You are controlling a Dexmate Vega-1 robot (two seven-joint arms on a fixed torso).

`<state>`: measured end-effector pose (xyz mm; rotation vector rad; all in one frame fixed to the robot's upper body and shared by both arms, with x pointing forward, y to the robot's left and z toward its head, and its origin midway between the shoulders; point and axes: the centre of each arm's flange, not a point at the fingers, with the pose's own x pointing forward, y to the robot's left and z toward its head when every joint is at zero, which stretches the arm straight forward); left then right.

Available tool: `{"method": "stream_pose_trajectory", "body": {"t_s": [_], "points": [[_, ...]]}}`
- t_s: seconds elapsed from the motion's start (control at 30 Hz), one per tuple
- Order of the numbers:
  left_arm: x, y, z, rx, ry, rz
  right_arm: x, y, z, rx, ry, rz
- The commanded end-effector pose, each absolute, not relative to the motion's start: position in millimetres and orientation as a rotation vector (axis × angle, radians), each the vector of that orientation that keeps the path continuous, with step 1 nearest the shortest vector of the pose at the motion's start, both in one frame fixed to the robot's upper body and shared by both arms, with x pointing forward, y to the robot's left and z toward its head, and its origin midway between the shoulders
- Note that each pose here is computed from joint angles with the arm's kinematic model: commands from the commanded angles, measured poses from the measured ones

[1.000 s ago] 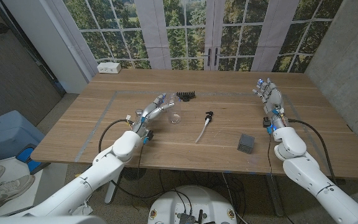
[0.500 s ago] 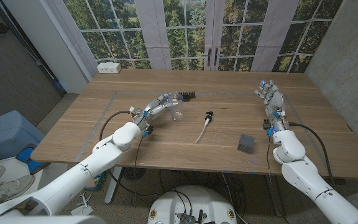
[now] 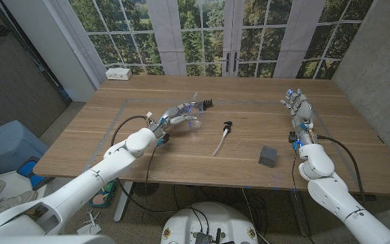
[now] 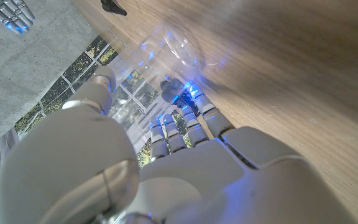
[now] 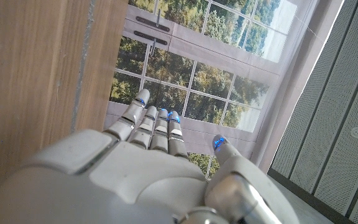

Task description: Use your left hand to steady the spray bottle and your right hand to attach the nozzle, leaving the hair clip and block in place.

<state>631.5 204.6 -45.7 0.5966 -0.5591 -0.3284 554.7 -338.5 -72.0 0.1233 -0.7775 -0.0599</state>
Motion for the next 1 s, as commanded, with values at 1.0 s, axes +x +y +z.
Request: {"method": "stream_pose_trajectory", "body": {"t_s": [1.0], "points": [[649.2, 193.3, -40.4, 0.576, -0.568, -0.22, 546.9, -338.8, -63.3, 0.022, -0.659, -0.236]]}}
